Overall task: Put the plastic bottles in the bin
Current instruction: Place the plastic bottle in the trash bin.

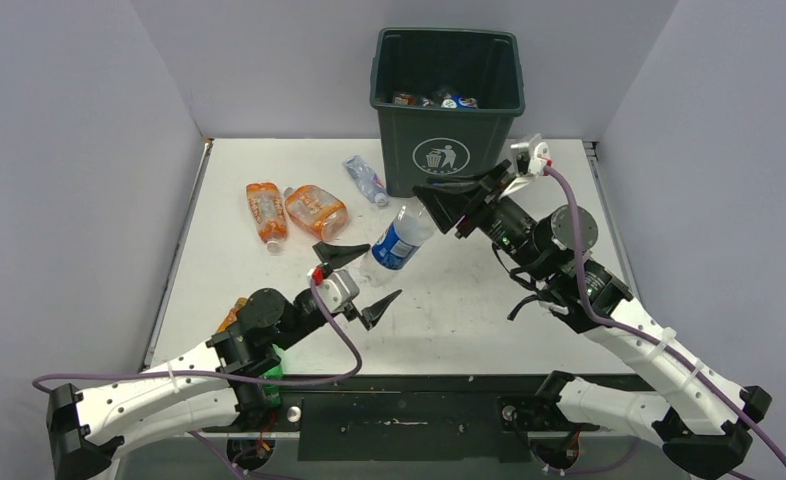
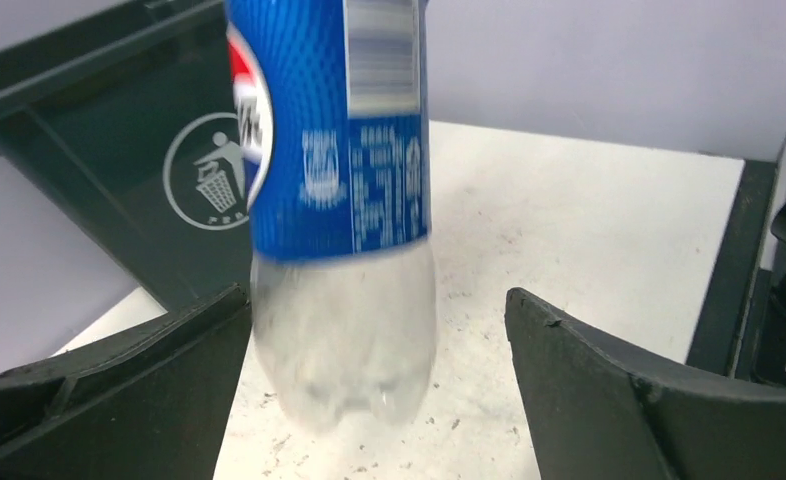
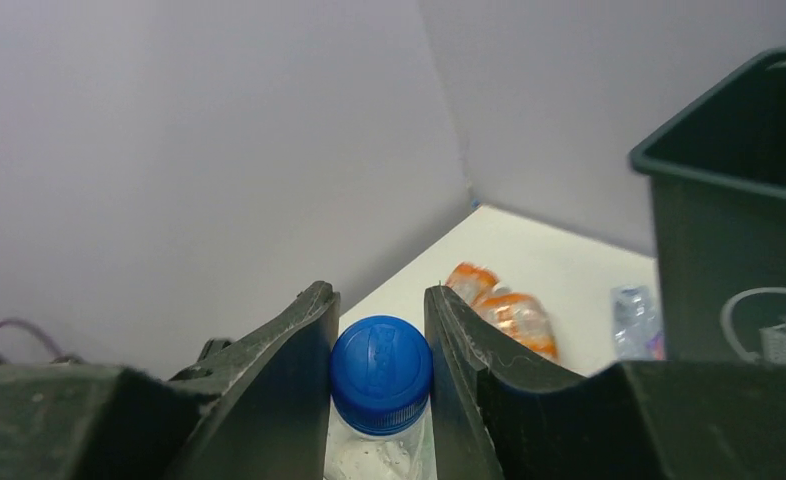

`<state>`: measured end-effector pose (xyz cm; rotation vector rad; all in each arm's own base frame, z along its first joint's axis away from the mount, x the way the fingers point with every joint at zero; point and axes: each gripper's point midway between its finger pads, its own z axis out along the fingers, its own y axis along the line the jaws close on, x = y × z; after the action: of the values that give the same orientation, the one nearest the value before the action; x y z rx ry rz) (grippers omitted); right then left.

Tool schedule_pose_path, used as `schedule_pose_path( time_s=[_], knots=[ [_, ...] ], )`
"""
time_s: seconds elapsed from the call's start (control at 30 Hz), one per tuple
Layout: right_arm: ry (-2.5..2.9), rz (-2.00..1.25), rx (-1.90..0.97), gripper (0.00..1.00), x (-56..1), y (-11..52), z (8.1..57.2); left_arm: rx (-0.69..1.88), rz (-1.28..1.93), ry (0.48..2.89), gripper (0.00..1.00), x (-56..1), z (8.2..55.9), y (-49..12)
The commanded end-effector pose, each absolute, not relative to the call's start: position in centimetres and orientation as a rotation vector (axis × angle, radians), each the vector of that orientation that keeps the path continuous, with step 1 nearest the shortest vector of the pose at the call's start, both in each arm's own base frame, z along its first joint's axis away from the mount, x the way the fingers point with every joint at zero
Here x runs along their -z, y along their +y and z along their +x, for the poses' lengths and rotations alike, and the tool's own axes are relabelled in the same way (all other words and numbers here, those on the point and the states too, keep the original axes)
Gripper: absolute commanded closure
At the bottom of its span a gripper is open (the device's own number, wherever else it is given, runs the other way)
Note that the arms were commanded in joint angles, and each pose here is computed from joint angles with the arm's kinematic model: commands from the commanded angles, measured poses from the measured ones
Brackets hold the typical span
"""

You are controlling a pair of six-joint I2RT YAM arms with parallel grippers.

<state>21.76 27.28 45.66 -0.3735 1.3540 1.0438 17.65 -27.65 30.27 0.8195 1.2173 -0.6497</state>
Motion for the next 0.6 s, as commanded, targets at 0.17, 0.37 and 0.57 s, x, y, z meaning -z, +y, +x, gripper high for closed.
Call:
schedule_pose_path(
  time_s=[0.17,0.37,0.57],
  knots=[
    [0.910,0.164,-0.611,0.95,-59.2,15.7,27.5,0.571,0.561,1.152,0.04,-34.0,19.6,-24.2],
    [0.771,0.338,-0.495,0.95,-62.6,11.6,34.9,0.541,0.513,1.153,0.04,-34.1,20.1,-23.4],
    [0.710,0.402,-0.372,0.95,-62.9,10.2,43.0,0.522,0.504,1.173,0.04,-33.6,20.5,-23.5]
  ],
)
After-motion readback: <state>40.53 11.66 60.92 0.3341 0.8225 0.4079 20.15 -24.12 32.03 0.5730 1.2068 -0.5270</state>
